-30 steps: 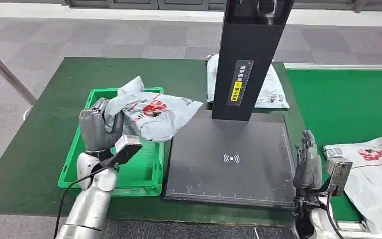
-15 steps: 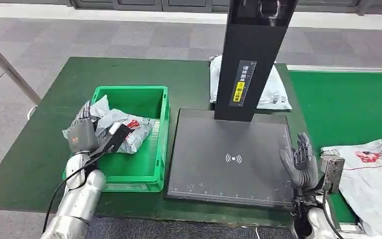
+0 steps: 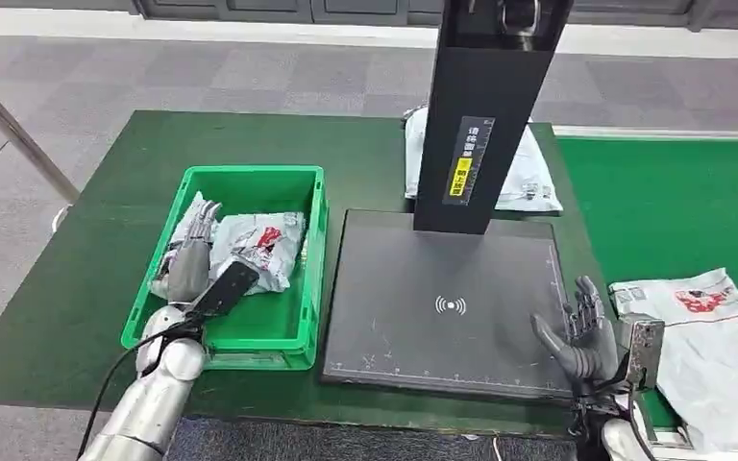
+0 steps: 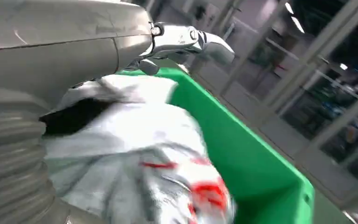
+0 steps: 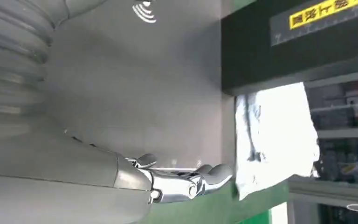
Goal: Moved the parcel from conveyor to table for the left to box.
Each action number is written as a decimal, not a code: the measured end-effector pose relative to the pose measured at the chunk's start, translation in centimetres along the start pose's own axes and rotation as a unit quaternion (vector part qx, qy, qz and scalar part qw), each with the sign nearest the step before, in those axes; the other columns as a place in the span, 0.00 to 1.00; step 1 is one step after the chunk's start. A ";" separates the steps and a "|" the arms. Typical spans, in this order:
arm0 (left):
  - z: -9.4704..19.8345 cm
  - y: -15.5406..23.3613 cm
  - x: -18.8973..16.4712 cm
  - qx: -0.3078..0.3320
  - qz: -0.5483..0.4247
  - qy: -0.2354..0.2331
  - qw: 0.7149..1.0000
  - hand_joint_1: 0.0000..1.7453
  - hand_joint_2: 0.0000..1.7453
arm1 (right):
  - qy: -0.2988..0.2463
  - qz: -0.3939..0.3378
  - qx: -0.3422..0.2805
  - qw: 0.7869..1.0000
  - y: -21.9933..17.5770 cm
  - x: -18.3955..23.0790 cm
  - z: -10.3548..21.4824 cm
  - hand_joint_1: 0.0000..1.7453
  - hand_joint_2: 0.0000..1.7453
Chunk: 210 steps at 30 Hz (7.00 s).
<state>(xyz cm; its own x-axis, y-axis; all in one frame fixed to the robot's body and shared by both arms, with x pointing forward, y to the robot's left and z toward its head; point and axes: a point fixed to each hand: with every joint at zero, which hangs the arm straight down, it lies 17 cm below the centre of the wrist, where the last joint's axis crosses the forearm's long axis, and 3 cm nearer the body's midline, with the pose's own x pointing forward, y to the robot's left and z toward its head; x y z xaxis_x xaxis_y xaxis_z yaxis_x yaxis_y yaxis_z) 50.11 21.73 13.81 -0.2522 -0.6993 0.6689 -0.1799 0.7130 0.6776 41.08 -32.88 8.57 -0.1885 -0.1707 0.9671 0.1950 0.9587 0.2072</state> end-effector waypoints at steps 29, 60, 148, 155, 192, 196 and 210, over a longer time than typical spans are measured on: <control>-0.6 -0.1 13.8 0.030 0.343 -0.098 0.934 0.00 1.00 | -0.003 0.022 -0.004 1.000 -0.1 0.2 -0.7 0.00 1.00; 6.1 -19.9 24.4 -0.223 0.426 -0.041 0.876 0.00 1.00 | 0.052 0.399 -0.185 0.897 -16.8 -1.7 -2.4 0.00 1.00; 2.8 -14.3 22.2 -0.127 0.401 -0.082 0.903 0.00 1.00 | -0.079 0.281 0.112 0.950 7.5 4.5 -2.3 1.00 1.00; 2.8 -14.5 22.5 -0.131 0.404 -0.084 0.901 0.00 1.00 | -0.098 0.255 0.197 0.941 14.9 4.3 0.0 1.00 1.00; 1.9 -15.1 23.9 -0.143 0.423 -0.084 0.891 0.00 1.00 | -0.133 0.093 0.362 0.918 23.3 4.4 7.7 0.00 1.00; 1.5 -15.1 24.4 -0.143 0.426 -0.083 0.890 0.00 1.00 | -0.143 0.089 0.332 0.928 22.9 5.2 6.3 0.00 1.00; 1.5 -15.0 23.9 -0.131 0.431 -0.077 0.889 0.00 1.00 | -0.121 0.079 0.218 0.965 17.7 4.7 1.5 0.00 1.00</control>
<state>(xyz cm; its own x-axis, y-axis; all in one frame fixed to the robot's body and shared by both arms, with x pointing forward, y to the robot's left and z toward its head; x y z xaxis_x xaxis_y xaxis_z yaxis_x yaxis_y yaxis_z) 45.35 -5.63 19.16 -0.3192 0.1310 0.9386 0.3664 0.9304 -0.0053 42.17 -16.39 16.51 -0.4193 -0.0064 0.9078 -0.1746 0.9819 -0.0738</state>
